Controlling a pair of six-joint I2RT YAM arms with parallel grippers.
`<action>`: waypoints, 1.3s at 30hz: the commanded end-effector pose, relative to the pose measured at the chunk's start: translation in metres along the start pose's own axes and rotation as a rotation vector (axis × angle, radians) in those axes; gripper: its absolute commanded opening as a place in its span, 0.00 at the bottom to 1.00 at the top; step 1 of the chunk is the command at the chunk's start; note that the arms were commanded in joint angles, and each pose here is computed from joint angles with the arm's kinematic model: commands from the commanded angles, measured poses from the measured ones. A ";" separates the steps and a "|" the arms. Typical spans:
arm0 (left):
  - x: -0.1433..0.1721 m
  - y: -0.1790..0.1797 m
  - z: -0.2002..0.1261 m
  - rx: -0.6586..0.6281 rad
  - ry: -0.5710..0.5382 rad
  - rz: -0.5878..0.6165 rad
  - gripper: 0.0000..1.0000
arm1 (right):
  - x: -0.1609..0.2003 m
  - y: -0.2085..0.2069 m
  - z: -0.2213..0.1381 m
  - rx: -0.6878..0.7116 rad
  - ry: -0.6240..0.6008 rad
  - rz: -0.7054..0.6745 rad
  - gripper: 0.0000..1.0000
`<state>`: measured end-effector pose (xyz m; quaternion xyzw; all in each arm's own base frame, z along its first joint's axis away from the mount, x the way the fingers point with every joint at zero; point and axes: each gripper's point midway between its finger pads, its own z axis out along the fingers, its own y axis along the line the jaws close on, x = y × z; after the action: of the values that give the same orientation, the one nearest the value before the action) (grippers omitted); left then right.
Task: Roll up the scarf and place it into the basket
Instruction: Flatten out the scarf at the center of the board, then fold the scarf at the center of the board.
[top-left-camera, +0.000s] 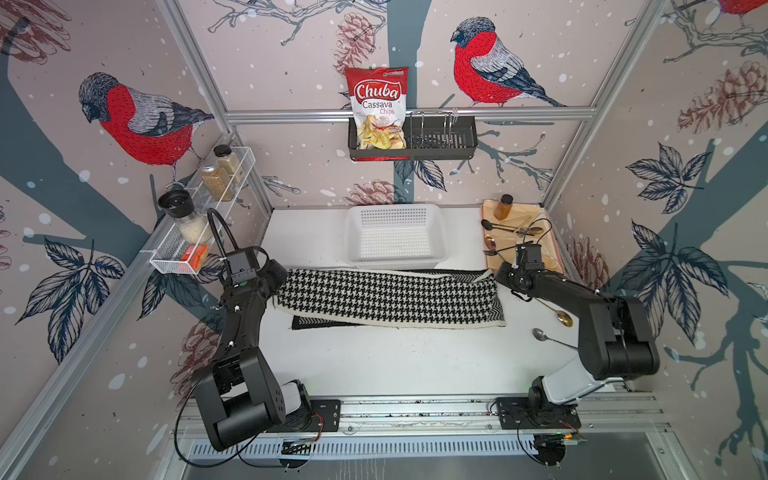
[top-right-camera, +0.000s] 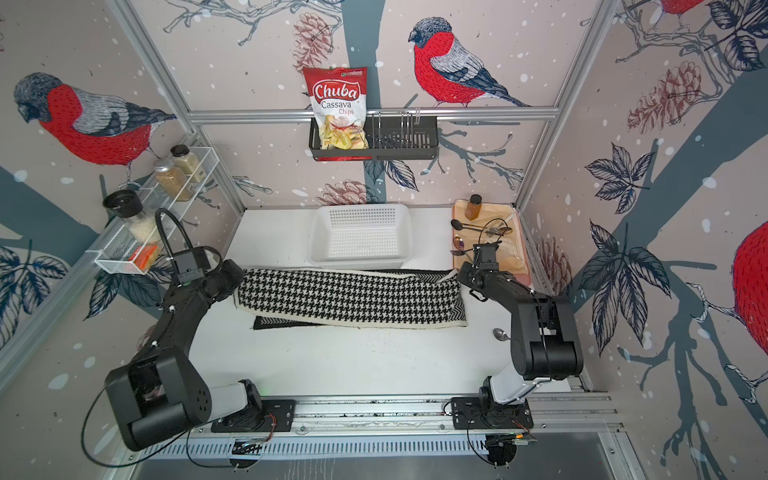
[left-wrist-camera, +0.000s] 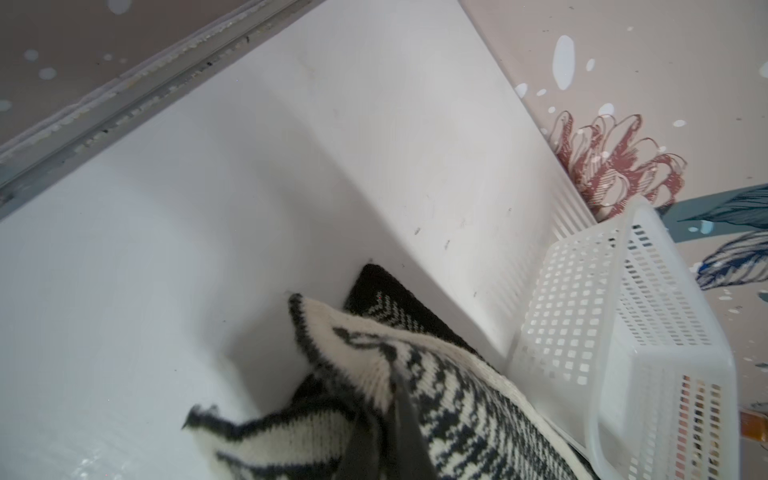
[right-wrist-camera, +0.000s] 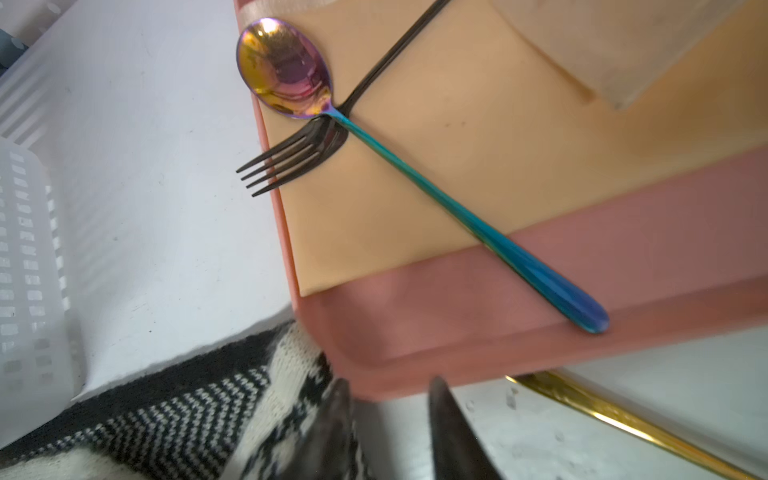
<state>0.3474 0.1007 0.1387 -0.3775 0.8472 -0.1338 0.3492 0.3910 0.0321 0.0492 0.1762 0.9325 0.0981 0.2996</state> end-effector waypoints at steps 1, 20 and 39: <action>0.006 0.021 0.009 -0.093 0.011 -0.067 0.16 | -0.003 0.010 -0.005 -0.043 -0.017 0.014 0.76; 0.077 -0.078 0.006 0.200 0.153 0.100 0.99 | 0.100 0.000 -0.032 0.003 0.100 0.006 0.80; 0.046 -0.123 -0.029 0.314 0.093 0.209 0.99 | 0.039 -0.036 -0.189 0.650 -0.335 -0.024 0.00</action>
<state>0.3741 -0.0127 0.1875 -0.2439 0.8639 -0.2388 0.3704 0.2700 0.0592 0.1523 0.2597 0.8877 -0.0497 0.3769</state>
